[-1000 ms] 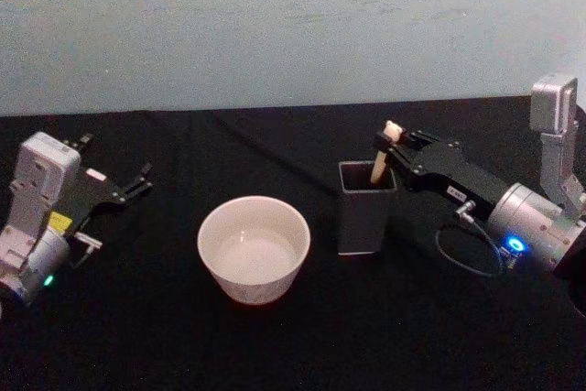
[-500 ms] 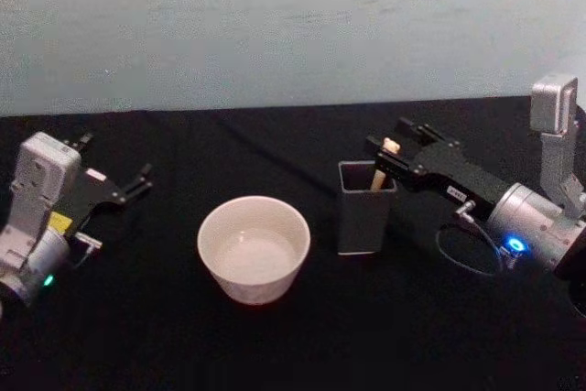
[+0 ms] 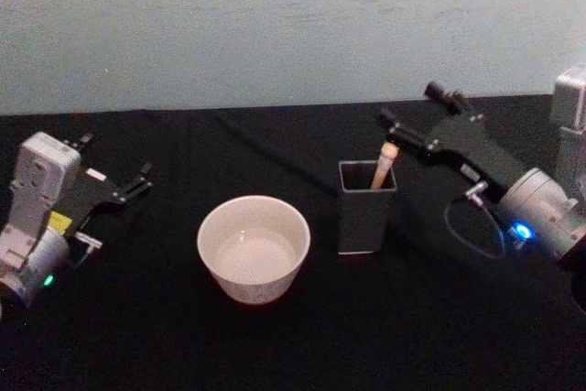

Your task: Pick up the stirring spoon with one hand, stir inside the cup, then place it back in its original position.

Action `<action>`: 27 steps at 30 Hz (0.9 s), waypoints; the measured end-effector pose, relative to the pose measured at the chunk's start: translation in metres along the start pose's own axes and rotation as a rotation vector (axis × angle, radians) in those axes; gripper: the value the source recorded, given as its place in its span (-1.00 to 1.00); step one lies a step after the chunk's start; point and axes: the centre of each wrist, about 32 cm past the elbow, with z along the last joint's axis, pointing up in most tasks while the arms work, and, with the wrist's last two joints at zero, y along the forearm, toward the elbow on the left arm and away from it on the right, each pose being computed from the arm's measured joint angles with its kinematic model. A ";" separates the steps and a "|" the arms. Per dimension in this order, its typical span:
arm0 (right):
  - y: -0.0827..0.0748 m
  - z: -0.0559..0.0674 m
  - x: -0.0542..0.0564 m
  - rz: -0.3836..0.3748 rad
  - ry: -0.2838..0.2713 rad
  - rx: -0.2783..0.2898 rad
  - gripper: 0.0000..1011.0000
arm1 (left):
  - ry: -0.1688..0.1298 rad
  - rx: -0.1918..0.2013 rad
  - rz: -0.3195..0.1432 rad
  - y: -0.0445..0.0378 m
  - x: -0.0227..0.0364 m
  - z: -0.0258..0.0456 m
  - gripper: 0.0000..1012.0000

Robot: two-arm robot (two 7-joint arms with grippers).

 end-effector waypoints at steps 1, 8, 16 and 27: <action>0.000 0.001 0.000 -0.016 -0.008 0.011 0.99 | 0.000 0.000 0.000 0.0000 0.0000 0.0000 0.98; -0.011 0.006 0.005 -0.206 -0.090 0.061 0.99 | 0.000 0.000 0.000 0.0000 0.0000 0.0000 0.98; -0.030 -0.008 0.010 -0.299 -0.124 -0.022 0.99 | 0.000 0.000 0.000 0.0000 0.0000 0.0000 0.98; -0.043 -0.024 0.010 -0.332 -0.106 -0.097 0.99 | 0.000 0.000 0.000 0.0000 0.0000 0.0000 0.98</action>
